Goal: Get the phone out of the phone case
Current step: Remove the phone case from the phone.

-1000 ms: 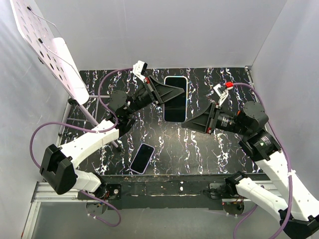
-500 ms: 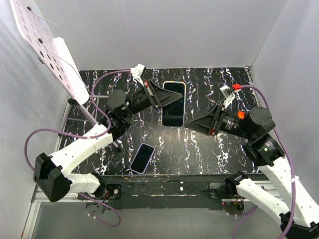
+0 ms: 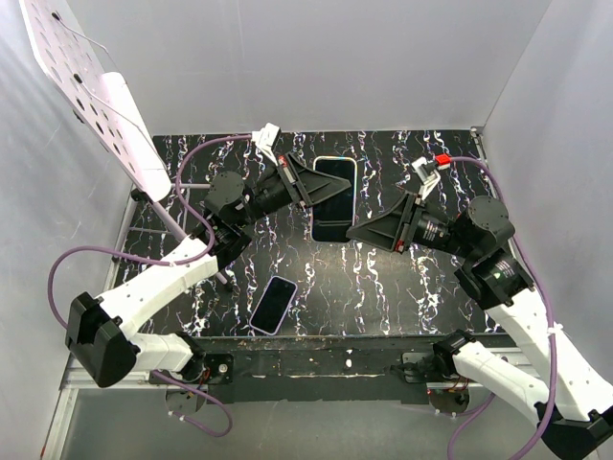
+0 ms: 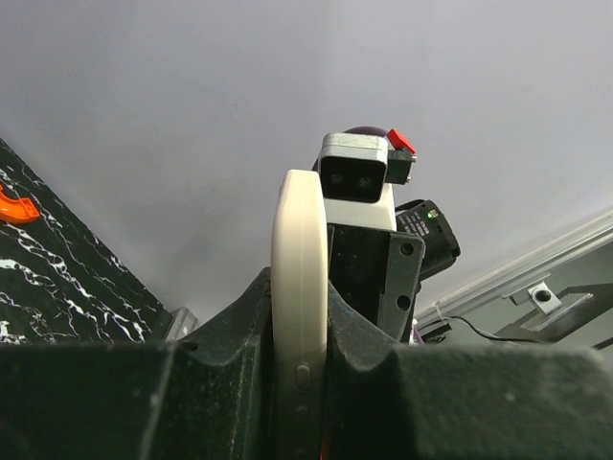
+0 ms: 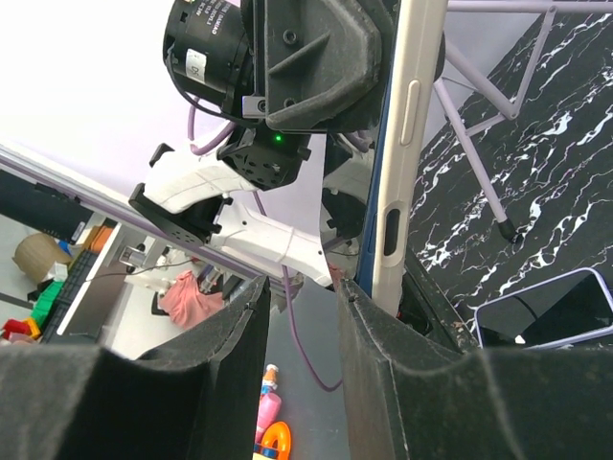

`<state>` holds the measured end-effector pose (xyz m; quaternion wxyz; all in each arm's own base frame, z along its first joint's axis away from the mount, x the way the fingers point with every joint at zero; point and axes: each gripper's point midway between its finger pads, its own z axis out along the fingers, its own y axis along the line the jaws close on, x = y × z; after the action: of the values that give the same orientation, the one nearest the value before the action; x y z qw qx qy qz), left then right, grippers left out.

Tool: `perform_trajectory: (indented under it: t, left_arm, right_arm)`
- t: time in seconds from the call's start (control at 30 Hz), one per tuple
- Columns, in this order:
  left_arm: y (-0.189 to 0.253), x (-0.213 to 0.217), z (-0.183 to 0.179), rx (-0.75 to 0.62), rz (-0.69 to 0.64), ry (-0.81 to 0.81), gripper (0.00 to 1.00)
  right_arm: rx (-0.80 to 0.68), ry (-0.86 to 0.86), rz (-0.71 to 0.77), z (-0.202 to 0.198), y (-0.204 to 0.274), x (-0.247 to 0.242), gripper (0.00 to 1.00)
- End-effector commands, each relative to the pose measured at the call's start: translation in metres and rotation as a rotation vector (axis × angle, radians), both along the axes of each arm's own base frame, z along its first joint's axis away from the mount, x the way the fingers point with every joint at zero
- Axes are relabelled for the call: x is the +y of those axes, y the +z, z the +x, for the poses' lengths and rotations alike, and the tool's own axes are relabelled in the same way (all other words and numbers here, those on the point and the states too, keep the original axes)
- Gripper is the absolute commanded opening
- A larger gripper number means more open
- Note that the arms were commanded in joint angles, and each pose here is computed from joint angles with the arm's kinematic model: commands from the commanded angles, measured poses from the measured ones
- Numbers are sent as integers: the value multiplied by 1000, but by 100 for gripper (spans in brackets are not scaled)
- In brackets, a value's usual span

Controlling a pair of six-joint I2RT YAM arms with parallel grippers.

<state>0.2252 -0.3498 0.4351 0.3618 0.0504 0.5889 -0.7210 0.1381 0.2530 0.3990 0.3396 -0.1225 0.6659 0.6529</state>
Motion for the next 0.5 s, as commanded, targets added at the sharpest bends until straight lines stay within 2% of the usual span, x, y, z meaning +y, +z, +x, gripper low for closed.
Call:
perform_trajectory:
  t: [0.0, 0.47]
  left_arm:
    - [36, 11, -15, -65, -101, -22, 0]
    - [32, 15, -8, -37, -104, -4, 0]
  right_arm:
    - [-20, -34, -34, 3, -9, -4, 42]
    - [-42, -9, -12, -4, -2, -5, 42]
